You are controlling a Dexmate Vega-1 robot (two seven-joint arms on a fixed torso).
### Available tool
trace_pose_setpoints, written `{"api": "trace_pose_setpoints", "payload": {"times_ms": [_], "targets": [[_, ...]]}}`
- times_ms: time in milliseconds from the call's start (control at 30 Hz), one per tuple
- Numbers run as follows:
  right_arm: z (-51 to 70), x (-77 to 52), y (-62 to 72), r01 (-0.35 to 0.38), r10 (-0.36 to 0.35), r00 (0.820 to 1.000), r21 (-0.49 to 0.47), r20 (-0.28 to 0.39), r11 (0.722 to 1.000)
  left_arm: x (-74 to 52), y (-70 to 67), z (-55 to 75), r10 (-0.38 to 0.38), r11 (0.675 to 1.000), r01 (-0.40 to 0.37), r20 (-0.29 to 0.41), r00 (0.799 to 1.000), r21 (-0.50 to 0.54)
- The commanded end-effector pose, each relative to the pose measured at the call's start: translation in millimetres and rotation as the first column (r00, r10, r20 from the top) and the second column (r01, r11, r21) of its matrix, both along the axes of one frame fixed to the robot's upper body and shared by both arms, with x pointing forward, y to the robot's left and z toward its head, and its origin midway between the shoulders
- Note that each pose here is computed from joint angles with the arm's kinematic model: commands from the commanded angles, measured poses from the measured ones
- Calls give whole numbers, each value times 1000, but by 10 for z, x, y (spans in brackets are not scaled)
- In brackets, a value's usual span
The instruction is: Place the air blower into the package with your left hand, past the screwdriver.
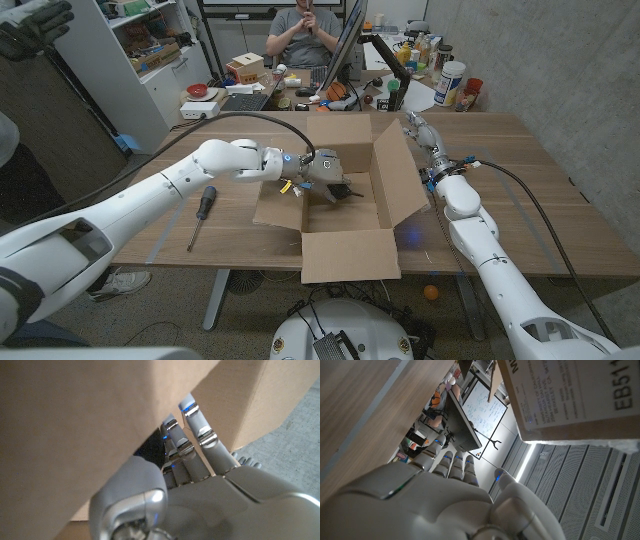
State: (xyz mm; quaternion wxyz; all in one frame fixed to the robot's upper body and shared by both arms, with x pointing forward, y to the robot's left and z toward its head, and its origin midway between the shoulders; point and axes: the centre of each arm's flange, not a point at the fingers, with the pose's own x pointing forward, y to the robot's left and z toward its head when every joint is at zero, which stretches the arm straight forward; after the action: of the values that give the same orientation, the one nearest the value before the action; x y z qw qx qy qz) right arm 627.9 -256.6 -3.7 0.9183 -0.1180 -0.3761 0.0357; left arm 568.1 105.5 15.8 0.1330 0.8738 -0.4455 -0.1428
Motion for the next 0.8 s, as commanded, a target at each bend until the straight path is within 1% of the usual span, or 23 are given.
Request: {"api": "trace_pose_setpoints", "payload": {"times_ms": [33, 200, 333, 433, 733, 800], "targets": [[4, 19, -16, -2, 2, 1000, -2, 1, 1000, 37, -48, 23, 105, 994, -106, -23, 994, -40], [2, 23, -20, -3, 3, 1000, 0, 0, 1000, 48, -38, 67, 127, 991, -128, -20, 992, -43], [4, 26, -24, 0, 0, 1000, -1, -1, 1000, 46, -20, 86, 128, 991, -128, -18, 992, -45], [10, 30, -20, -2, 2, 1000, -3, 1, 1000, 34, -12, 96, 117, 992, -117, -2, 993, -48], [22, 45, -9, -7, 7, 1000, -4, 2, 1000, -2, 7, 173, 101, 990, -102, -17, 995, -96], [24, 45, -10, -6, 6, 1000, -6, 2, 1000, -15, 12, 195, 92, 990, -92, -7, 996, -110]]}}
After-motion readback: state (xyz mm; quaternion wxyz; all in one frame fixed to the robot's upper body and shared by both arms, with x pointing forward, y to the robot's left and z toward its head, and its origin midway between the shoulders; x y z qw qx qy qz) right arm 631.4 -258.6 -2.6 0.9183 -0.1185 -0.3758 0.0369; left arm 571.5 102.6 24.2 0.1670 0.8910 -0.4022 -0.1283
